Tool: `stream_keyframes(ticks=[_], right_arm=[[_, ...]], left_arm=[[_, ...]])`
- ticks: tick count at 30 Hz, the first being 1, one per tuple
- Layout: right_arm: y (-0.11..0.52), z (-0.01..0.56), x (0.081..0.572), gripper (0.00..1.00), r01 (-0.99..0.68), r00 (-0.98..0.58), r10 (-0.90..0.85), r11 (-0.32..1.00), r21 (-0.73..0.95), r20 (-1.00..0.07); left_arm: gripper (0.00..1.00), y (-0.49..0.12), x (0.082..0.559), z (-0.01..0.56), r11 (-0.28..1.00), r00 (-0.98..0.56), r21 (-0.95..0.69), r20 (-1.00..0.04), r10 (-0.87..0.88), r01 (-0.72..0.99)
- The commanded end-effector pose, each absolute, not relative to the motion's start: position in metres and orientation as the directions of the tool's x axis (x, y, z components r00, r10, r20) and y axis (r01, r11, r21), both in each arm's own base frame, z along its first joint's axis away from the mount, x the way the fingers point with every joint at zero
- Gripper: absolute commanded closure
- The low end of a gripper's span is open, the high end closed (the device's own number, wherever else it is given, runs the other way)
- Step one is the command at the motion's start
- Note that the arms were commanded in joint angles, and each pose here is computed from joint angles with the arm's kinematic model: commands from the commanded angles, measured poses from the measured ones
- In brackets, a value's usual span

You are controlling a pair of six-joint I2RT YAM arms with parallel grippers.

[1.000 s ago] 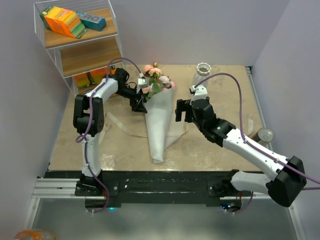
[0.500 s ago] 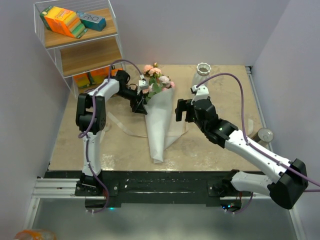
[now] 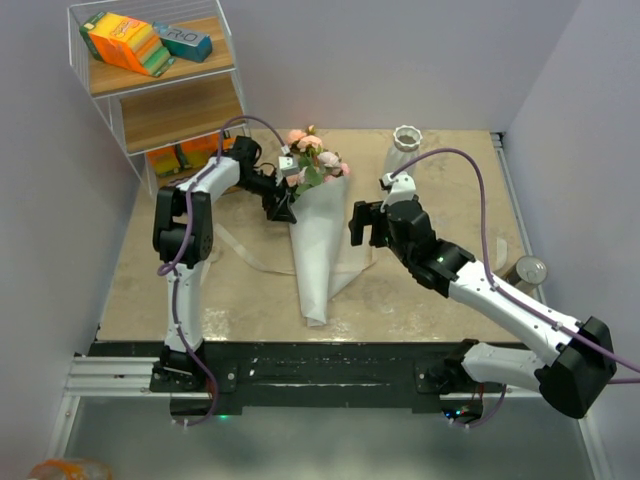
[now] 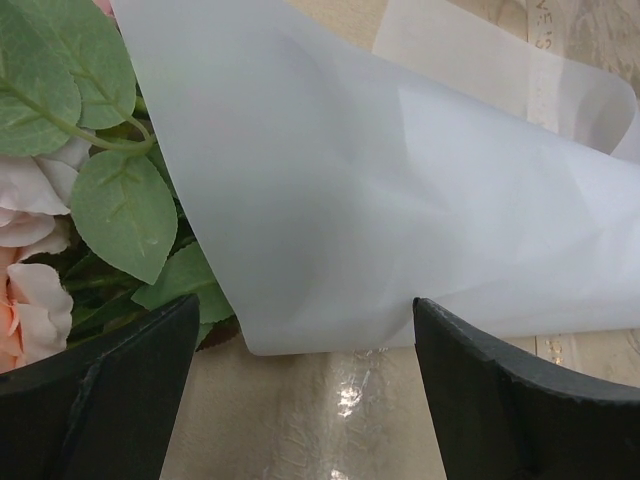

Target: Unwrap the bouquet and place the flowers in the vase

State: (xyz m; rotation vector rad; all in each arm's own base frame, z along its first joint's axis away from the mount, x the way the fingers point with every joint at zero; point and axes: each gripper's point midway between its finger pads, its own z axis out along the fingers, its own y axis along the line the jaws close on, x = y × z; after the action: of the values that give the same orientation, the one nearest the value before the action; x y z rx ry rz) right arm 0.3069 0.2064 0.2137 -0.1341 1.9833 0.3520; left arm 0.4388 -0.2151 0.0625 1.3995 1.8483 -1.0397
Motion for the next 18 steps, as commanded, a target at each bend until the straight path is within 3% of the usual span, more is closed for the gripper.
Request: stream_keyframes(ticks=[1, 5, 6, 10, 14, 18], right_arm=[[0.208, 0.231, 0.307, 0.05, -0.271, -0.380, 0.089, 0.941, 0.203, -0.921], [0.204, 0.231, 0.307, 0.05, -0.256, -0.378, 0.084, 0.947, 0.191, -0.922], [0.203, 0.231, 0.308, 0.05, -0.253, -0.378, 0.084, 0.949, 0.190, -0.922], [0.205, 0.232, 0.308, 0.05, -0.258, -0.377, 0.089, 0.946, 0.197, -0.922], [0.206, 0.237, 0.308, 0.05, -0.262, -0.369, 0.100, 0.943, 0.207, -0.924], [0.206, 0.241, 0.308, 0.05, -0.260, -0.364, 0.102, 0.943, 0.206, -0.926]], left_arm=[[0.10, -0.217, 0.440, 0.083, 0.118, -0.228, -0.195, -0.842, 0.489, 0.974], [0.20, -0.217, 0.431, 0.072, 0.087, -0.247, -0.236, -0.825, 0.509, 0.968], [0.30, -0.218, 0.427, 0.072, 0.074, -0.246, -0.243, -0.822, 0.514, 0.967], [0.51, -0.216, 0.426, 0.074, 0.068, -0.237, -0.237, -0.817, 0.526, 0.969], [0.56, -0.216, 0.432, 0.083, 0.079, -0.219, -0.209, -0.820, 0.528, 0.975], [0.68, -0.217, 0.439, 0.088, 0.098, -0.218, -0.197, -0.824, 0.523, 0.976]])
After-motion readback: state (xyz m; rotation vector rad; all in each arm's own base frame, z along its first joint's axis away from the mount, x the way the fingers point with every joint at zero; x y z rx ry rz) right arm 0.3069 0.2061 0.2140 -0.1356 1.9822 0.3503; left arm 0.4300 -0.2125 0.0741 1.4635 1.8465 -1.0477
